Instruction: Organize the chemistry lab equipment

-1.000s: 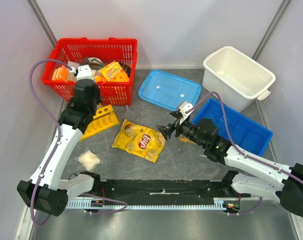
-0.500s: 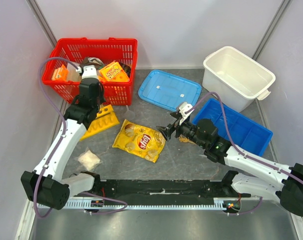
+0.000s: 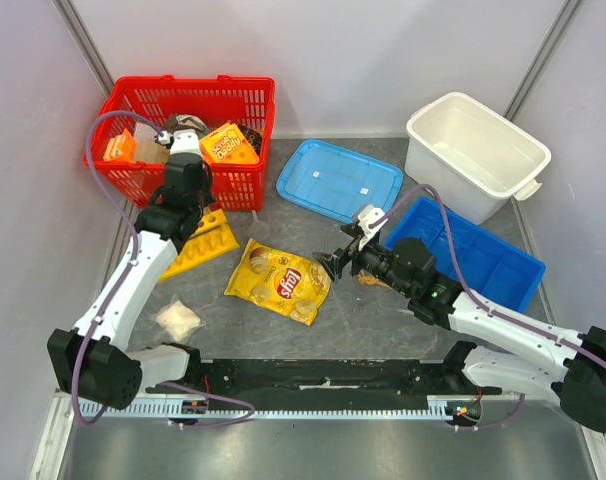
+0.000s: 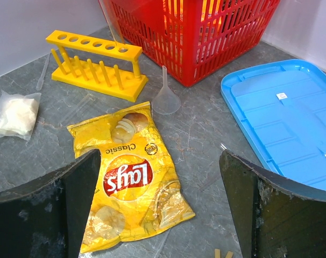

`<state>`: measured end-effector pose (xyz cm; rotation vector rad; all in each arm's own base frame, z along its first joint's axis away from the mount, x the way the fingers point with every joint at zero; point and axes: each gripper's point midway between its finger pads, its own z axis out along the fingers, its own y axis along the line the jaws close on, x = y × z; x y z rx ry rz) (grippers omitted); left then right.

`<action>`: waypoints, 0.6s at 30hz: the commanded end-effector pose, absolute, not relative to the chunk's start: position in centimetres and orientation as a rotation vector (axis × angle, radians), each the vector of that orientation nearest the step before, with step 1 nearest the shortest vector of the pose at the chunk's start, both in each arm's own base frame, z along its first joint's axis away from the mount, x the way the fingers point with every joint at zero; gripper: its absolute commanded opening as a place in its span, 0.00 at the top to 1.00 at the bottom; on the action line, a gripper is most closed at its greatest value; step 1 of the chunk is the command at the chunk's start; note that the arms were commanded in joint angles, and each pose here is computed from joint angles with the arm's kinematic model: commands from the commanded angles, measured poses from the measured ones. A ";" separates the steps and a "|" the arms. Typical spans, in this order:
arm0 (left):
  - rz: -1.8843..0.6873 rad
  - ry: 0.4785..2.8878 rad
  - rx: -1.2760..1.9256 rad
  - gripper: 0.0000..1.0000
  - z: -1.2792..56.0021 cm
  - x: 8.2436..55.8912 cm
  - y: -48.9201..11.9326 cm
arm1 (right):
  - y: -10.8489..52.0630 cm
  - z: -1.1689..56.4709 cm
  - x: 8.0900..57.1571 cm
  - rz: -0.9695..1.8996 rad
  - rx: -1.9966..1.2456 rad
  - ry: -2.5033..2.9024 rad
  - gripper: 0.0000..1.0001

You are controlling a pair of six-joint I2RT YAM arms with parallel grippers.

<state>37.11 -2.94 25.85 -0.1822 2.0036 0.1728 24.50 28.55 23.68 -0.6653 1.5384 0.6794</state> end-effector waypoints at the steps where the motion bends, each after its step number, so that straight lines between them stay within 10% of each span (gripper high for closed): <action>1: 0.172 1.956 -0.176 0.88 27.4 38.1 -2.8 | 28.5 24.3 24.9 0.658 -0.655 1.510 0.02; 18: 0.188 2.020 -0.167 0.82 25.5 39.4 -2.5 | 28.2 23.9 24.8 0.650 -0.649 1.519 0.02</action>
